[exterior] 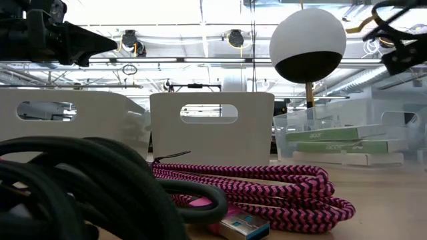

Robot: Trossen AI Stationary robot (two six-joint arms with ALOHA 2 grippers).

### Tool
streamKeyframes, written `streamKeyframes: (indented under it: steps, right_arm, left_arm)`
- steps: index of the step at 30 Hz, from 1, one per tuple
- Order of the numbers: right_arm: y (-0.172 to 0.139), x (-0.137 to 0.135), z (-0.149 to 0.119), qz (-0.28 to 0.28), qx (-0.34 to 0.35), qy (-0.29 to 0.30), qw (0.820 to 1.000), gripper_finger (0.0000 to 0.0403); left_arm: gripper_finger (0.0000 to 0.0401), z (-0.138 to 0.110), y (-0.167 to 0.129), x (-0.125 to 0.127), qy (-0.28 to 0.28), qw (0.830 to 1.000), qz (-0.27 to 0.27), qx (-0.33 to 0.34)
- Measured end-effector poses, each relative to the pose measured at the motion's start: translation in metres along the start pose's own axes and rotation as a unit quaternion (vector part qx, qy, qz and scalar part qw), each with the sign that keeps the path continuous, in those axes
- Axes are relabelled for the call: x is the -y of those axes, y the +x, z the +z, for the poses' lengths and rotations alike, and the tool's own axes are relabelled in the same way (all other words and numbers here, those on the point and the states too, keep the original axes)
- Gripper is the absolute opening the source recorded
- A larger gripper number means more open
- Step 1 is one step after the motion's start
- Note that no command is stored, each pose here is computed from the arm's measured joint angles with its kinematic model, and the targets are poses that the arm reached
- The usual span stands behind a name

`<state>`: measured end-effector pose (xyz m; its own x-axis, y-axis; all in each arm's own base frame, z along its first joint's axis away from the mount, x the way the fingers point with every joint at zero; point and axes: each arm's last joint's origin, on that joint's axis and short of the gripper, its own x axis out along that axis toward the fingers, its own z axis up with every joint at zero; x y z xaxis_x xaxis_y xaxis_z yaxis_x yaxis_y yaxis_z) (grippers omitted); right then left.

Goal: Pick and place items into bin
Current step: Adjust the transparent bin

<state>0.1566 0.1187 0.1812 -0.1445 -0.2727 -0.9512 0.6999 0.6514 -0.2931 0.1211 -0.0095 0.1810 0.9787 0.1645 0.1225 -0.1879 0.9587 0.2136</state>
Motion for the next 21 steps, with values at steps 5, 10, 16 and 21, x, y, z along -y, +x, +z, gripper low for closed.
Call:
streamKeyframes:
  steps: [5,10,16,21]
  right_arm:
    - [-0.011,0.009,0.003,-0.052,0.078,0.015,0.995,0.0]
    - [-0.016,0.007,0.004,-0.026,0.083,0.006,0.996,0.0]
    - [-0.017,0.0,0.006,0.014,0.113,-0.005,0.993,0.0]
    - [-0.018,-0.003,0.006,0.031,0.112,-0.003,0.993,0.0]
  left_arm:
    - [0.0063,0.0,0.0,0.0,0.0,1.0,0.0,0.0]
    - [0.0063,0.0,0.0,0.0,0.0,1.0,0.0,0.0]
    - [0.0063,0.0,0.0,0.0,0.0,1.0,0.0,0.0]
    - [0.0063,0.0,0.0,0.0,0.0,1.0,0.0,0.0]
